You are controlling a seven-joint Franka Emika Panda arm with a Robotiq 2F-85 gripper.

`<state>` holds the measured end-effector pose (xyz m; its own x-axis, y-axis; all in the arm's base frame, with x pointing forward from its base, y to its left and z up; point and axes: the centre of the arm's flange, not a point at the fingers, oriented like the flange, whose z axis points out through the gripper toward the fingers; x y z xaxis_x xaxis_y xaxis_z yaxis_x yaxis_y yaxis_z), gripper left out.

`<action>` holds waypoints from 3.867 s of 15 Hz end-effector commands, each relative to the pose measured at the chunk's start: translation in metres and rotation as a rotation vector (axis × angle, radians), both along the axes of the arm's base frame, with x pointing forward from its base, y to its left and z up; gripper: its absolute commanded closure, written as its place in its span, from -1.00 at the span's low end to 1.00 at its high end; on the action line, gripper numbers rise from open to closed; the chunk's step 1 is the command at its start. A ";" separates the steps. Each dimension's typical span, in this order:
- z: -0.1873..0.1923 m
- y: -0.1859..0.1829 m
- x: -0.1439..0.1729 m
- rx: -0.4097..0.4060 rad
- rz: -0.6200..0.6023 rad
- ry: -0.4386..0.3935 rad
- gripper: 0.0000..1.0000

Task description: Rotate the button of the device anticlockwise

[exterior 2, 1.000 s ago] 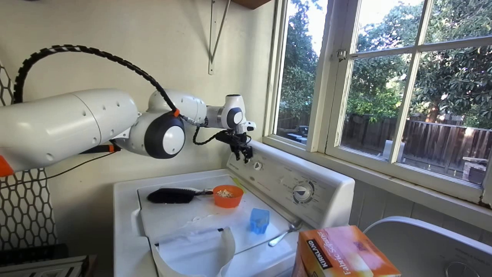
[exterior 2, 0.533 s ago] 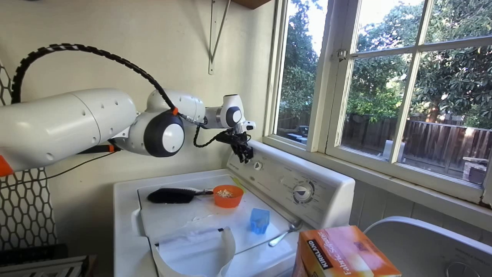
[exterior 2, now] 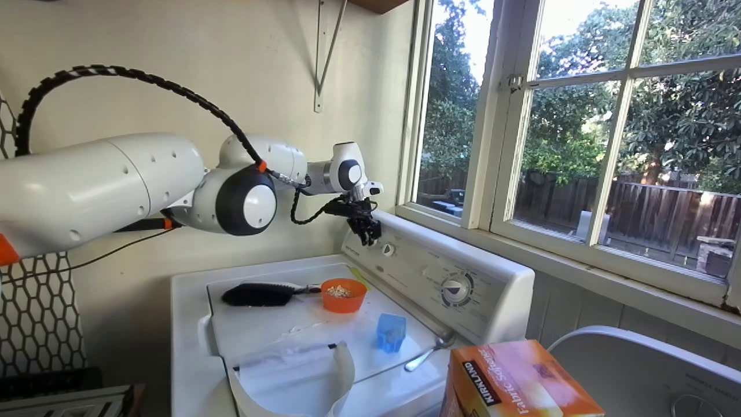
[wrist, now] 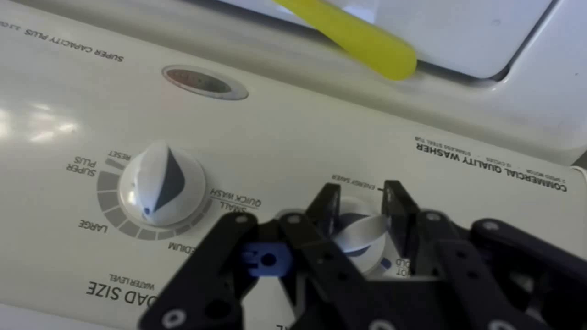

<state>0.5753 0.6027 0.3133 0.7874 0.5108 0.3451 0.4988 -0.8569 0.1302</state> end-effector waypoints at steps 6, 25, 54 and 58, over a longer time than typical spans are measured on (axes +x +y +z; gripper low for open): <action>0.028 0.002 0.015 -0.047 0.190 -0.030 0.76; 0.063 0.007 0.012 -0.275 0.479 0.079 0.28; 0.041 -0.007 0.009 0.119 0.023 0.123 -1.00; 0.027 -0.010 0.016 0.156 -0.059 0.135 -1.00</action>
<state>0.5841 0.5880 0.3544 0.8285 0.4728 0.3001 0.5057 -0.8618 -0.0386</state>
